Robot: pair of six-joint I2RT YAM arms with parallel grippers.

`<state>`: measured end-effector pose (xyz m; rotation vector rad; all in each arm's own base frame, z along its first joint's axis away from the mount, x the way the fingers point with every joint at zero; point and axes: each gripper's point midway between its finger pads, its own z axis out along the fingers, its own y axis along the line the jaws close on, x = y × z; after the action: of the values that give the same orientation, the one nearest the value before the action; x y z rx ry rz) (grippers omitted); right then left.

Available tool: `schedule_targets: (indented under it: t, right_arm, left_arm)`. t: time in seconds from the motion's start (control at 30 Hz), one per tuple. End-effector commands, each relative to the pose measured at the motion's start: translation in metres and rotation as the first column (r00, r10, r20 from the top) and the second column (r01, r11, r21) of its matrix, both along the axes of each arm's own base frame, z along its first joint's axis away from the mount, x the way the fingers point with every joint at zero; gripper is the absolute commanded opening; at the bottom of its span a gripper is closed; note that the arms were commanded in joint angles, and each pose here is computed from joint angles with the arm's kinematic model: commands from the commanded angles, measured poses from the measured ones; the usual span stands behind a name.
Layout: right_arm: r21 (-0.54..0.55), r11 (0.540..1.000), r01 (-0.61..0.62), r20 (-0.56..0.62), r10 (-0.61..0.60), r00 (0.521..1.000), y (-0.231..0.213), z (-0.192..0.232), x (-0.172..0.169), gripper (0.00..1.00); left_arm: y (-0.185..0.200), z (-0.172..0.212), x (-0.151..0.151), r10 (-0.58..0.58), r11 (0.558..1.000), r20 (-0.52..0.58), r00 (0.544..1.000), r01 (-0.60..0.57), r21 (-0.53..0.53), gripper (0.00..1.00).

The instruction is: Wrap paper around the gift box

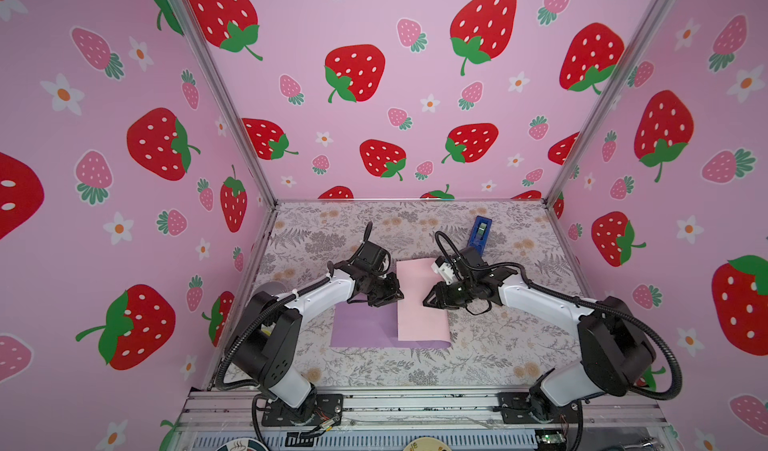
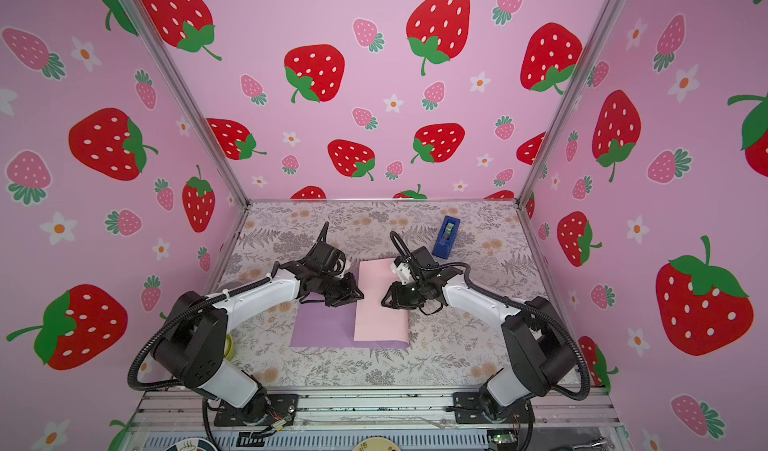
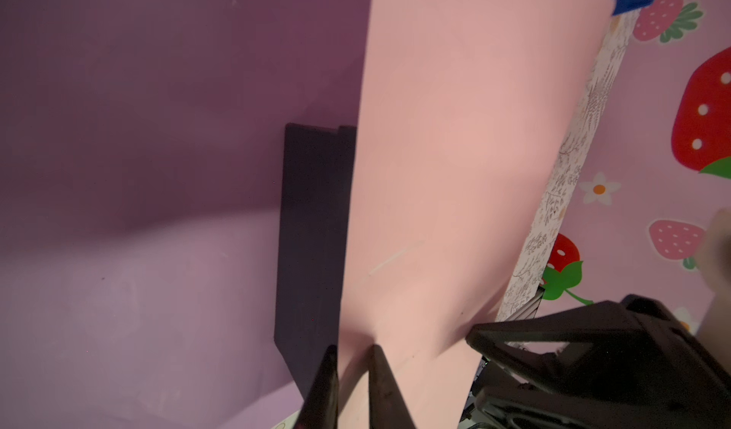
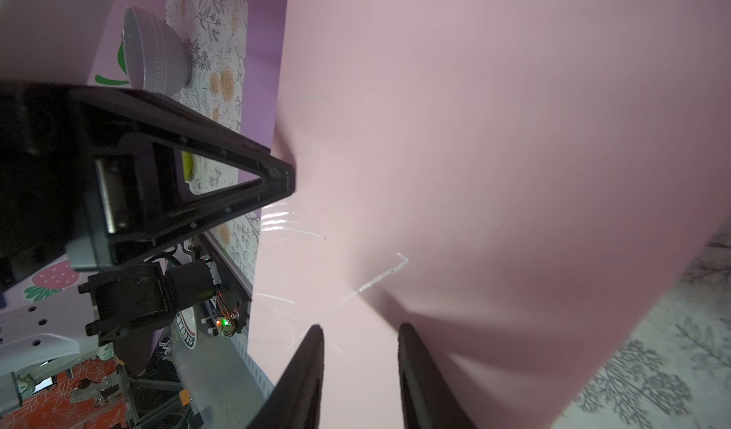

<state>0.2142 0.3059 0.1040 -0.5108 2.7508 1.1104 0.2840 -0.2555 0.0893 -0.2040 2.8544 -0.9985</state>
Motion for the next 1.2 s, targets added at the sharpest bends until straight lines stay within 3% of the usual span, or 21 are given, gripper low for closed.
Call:
schedule_targets:
  t: [0.0,0.13,0.27,0.43,0.47,0.57,0.97,1.17]
  right_arm:
    - [-0.030,0.999,0.011,-0.019,-0.012,1.000,-0.006,-0.006,-0.002,0.35]
    - [-0.023,0.999,0.030,0.013,-0.030,0.999,-0.009,0.008,0.006,0.36]
    - [-0.020,0.996,0.088,0.076,-0.087,0.993,-0.023,0.029,0.023,0.45]
    - [-0.071,0.965,0.251,0.152,-0.238,0.959,-0.070,0.039,0.047,0.49]
    - [-0.082,0.955,0.286,0.159,-0.271,0.950,-0.080,0.038,0.050,0.50]
    - [-0.100,0.933,0.347,0.150,-0.331,0.932,-0.104,0.028,0.053,0.50]
    - [-0.093,0.943,0.319,0.074,-0.313,0.947,-0.108,-0.002,0.042,0.47]
    - [-0.054,0.954,0.296,0.077,-0.291,0.954,-0.102,0.007,0.043,0.46]
  left_arm:
    - [-0.008,-0.002,-0.002,-0.012,0.999,-0.017,1.000,0.011,-0.038,0.13]
    - [-0.009,-0.004,-0.002,-0.002,0.999,-0.021,1.000,0.000,-0.051,0.10]
    - [-0.011,-0.001,0.000,0.004,0.997,-0.014,1.000,-0.006,-0.072,0.08]
    - [-0.016,0.000,-0.001,-0.001,0.995,-0.017,1.000,-0.001,-0.101,0.07]
    - [-0.017,0.000,-0.001,-0.002,0.994,-0.018,1.000,0.000,-0.106,0.02]
    - [-0.023,0.000,-0.001,-0.009,0.992,-0.018,1.000,0.006,-0.126,0.00]
    - [-0.043,-0.004,-0.001,-0.013,0.975,-0.036,0.999,0.005,-0.221,0.00]
    - [-0.032,0.007,0.004,-0.040,0.992,0.030,0.999,0.043,-0.118,0.00]
